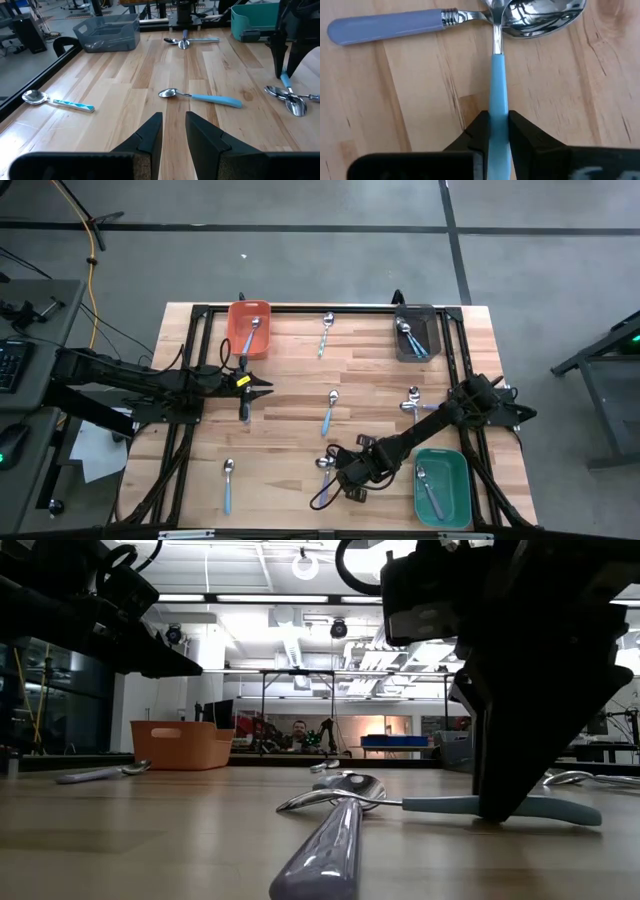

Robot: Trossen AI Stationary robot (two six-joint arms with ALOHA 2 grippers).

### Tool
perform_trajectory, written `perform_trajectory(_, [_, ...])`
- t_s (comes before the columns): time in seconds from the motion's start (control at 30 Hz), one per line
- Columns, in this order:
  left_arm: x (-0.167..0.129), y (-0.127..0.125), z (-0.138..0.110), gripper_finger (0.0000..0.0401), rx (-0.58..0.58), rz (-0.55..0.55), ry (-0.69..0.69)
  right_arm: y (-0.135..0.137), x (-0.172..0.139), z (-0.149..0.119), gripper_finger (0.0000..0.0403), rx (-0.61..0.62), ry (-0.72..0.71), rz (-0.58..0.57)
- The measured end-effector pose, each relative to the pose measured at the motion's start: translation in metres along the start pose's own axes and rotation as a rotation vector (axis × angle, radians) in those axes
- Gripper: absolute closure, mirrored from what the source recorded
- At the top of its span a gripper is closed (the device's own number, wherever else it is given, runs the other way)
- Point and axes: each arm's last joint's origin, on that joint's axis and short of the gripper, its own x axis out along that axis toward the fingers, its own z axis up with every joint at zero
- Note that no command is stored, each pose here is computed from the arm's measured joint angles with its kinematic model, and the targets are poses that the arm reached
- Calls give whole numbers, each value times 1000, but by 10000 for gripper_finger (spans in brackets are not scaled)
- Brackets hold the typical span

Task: Sort silverware by color (type)
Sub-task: Put the blue spoon into the orange bin

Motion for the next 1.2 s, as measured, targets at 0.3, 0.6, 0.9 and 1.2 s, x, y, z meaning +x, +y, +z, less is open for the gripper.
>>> perform_trajectory(0.3, [0, 0, 0, 326, 0, 0, 0, -3, -10, 5, 365, -10, -32, 9])
perform_trajectory(0.6, [0, 0, 0, 326, 0, 0, 0, -3, -43, 8, 365, -88, -167, -50])
perform_trajectory(0.9, [0, -1, -3, 326, -32, -20, 30, -23, -45, 31, 384, -224, -288, -203])
perform_trajectory(1.2, [0, -1, -3, 325, -33, -28, 28, -73, -29, 68, 385, -305, -400, -202])
